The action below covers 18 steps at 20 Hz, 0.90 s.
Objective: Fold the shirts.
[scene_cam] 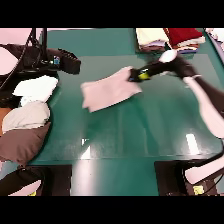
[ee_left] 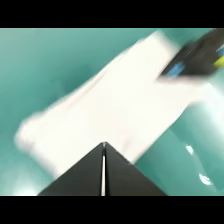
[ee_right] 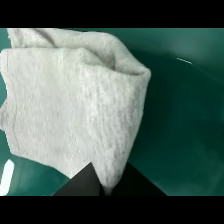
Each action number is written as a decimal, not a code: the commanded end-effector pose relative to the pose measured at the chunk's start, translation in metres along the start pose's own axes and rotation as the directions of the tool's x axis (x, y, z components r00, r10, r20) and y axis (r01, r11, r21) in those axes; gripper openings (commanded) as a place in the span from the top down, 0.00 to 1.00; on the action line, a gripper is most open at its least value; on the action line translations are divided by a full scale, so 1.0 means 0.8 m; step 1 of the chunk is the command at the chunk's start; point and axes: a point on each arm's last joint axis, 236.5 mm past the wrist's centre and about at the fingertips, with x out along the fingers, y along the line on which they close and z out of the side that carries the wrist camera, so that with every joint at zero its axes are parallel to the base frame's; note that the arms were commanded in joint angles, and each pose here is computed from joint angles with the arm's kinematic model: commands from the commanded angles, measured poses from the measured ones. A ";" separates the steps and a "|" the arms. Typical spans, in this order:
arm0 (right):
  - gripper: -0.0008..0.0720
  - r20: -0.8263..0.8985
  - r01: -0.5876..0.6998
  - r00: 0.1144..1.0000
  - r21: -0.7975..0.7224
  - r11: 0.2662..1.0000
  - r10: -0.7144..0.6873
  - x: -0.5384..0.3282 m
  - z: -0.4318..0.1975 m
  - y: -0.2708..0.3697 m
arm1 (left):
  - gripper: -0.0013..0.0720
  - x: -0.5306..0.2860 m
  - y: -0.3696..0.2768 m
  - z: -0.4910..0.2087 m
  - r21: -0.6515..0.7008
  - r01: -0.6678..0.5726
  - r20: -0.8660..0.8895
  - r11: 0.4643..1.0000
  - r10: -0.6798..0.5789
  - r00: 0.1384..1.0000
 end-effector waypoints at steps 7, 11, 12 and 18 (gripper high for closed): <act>0.97 0.240 0.337 0.783 0.611 0.717 -0.573 -0.368 -0.113 -0.350 | 0.96 0.000 -0.012 0.011 -0.032 0.020 0.039 0.999 -0.018 0.999; 0.97 0.191 0.294 0.719 0.788 0.541 -0.669 -0.418 -0.214 -0.404 | 0.96 0.000 -0.012 0.013 -0.051 0.020 0.046 0.999 -0.018 0.999; 0.97 0.176 0.284 0.719 0.809 0.515 -0.673 -0.417 -0.233 -0.407 | 0.96 0.000 -0.012 0.013 -0.051 0.020 0.046 0.999 -0.018 0.999; 0.96 0.020 0.405 0.747 0.780 0.477 -0.665 -0.362 -0.293 -0.383 | 0.95 0.000 -0.012 0.011 -0.050 0.020 0.040 0.999 -0.018 0.999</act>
